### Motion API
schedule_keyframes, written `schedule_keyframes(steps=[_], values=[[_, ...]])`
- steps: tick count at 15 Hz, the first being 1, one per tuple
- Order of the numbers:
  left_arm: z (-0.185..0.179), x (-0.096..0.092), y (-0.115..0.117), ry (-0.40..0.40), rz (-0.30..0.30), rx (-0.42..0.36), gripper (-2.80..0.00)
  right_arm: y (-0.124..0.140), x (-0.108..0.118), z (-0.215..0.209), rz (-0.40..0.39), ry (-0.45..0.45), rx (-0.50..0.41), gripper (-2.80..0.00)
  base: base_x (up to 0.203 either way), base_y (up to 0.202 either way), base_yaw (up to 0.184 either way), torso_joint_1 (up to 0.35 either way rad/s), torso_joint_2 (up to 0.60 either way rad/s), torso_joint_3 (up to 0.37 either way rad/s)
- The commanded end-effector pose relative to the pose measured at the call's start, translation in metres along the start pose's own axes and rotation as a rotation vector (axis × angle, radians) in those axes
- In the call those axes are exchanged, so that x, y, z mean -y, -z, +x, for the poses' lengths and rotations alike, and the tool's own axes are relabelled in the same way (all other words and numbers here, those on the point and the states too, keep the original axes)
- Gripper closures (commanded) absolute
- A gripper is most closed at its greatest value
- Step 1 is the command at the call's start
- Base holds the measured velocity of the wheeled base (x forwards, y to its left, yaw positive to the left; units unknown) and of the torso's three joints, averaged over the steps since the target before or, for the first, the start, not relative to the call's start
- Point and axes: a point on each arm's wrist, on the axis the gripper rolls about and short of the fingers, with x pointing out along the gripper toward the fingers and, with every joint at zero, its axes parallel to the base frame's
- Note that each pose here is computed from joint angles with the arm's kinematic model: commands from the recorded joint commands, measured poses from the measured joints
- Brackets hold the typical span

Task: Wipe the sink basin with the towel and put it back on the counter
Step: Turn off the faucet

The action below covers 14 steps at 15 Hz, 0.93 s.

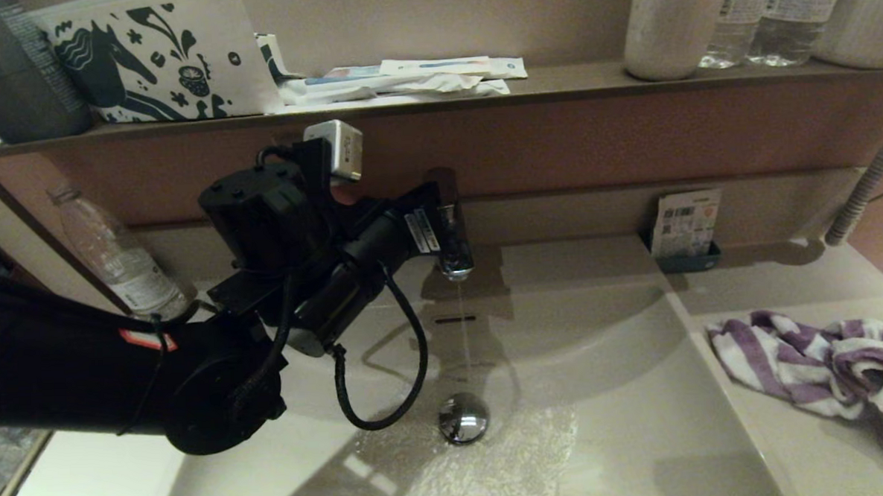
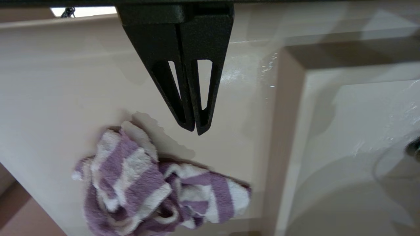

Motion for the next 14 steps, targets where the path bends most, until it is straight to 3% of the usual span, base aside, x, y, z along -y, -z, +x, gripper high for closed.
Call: schedule_keyframes(steps=[1, 5, 7, 10, 14], values=[[-0.005, 0.005, 0.009, 0.015, -0.001, -0.032, 0.00, 0.000, 0.000, 0.000, 0.000, 0.000, 0.000, 0.00, 0.000, 0.000, 0.000, 0.000, 0.00, 0.000], [-0.008, 0.007, 0.006, 0.020, -0.004, -0.024, 0.00, 0.000, 0.000, 0.000, 0.000, 0.000, 0.000, 0.00, 0.000, 0.000, 0.000, 0.000, 0.00, 0.000], [-0.015, 0.005, -0.010, 0.016, -0.012, 0.018, 0.00, 0.000, 0.000, 0.000, 0.000, 0.000, 0.000, 0.00, 0.000, 0.000, 0.000, 0.000, 0.00, 0.000], [-0.048, -0.011, -0.039, -0.011, -0.020, 0.084, 0.00, 0.000, 0.000, 0.000, 0.000, 0.000, 0.000, 0.00, 0.000, 0.000, 0.000, 0.000, 0.00, 0.000], [-0.108, -0.022, -0.043, -0.019, -0.017, 0.075, 0.00, 0.000, 0.000, 0.000, 0.000, 0.000, 0.000, 0.00, 0.000, 0.000, 0.000, 0.000, 0.00, 0.000]])
